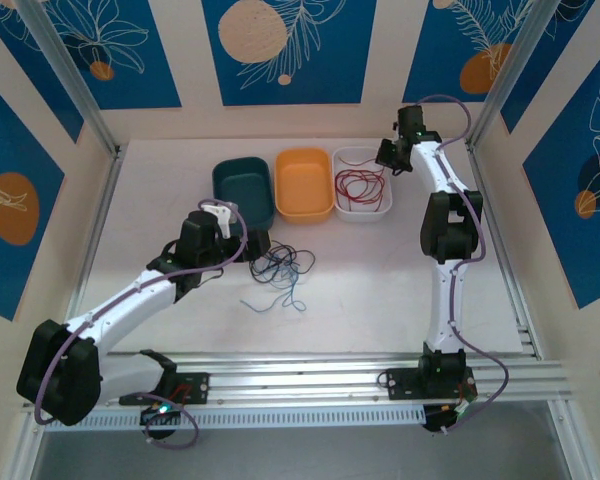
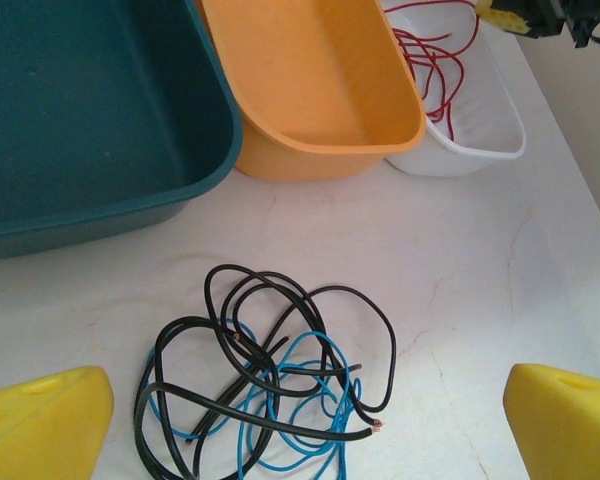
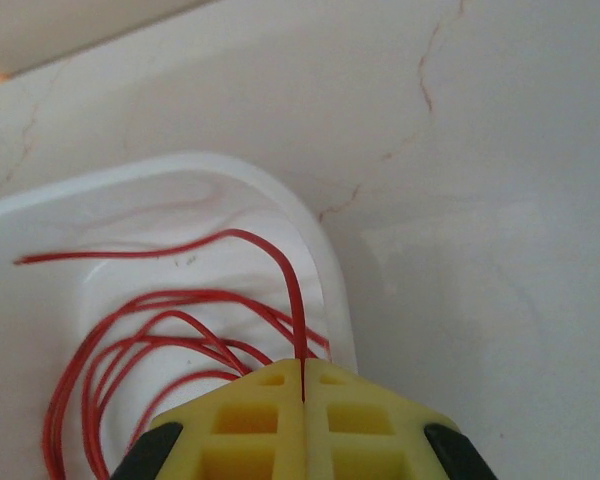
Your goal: Untangle the cables
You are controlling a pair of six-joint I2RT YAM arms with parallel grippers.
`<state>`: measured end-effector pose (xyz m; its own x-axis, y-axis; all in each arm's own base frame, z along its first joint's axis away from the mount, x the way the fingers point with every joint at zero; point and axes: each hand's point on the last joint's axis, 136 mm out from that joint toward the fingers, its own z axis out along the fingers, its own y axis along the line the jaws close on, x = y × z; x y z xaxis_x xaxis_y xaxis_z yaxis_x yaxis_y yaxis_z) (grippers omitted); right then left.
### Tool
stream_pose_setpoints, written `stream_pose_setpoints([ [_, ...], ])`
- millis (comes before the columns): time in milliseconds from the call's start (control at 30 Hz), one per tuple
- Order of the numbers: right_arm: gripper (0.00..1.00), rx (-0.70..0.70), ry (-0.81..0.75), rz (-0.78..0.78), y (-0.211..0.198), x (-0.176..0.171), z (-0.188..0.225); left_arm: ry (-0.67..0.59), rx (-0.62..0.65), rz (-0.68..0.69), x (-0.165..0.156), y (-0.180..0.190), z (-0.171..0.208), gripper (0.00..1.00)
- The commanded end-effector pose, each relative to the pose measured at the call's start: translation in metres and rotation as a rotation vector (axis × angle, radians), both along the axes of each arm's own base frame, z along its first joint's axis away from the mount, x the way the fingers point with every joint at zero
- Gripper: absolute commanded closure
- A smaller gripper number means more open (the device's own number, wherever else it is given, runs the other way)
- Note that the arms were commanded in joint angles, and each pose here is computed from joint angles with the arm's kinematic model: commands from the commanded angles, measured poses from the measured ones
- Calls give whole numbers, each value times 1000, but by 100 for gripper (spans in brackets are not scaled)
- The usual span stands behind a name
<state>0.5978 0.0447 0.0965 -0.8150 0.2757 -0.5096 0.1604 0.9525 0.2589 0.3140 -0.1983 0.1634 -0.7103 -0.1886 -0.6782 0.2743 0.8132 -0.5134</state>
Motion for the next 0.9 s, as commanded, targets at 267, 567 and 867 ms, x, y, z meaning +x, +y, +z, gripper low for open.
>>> stream_pose_setpoints([
  [267, 100, -113, 57, 41, 26, -51, 9, -26, -25, 2, 3, 2, 6, 0],
  [567, 100, -185, 175, 3, 27, -92, -8, -22, -40, 0, 2, 0, 6, 0],
  [867, 99, -114, 279, 4, 35, -123, -19, -14, -62, -10, 3, -4, 6, 0],
])
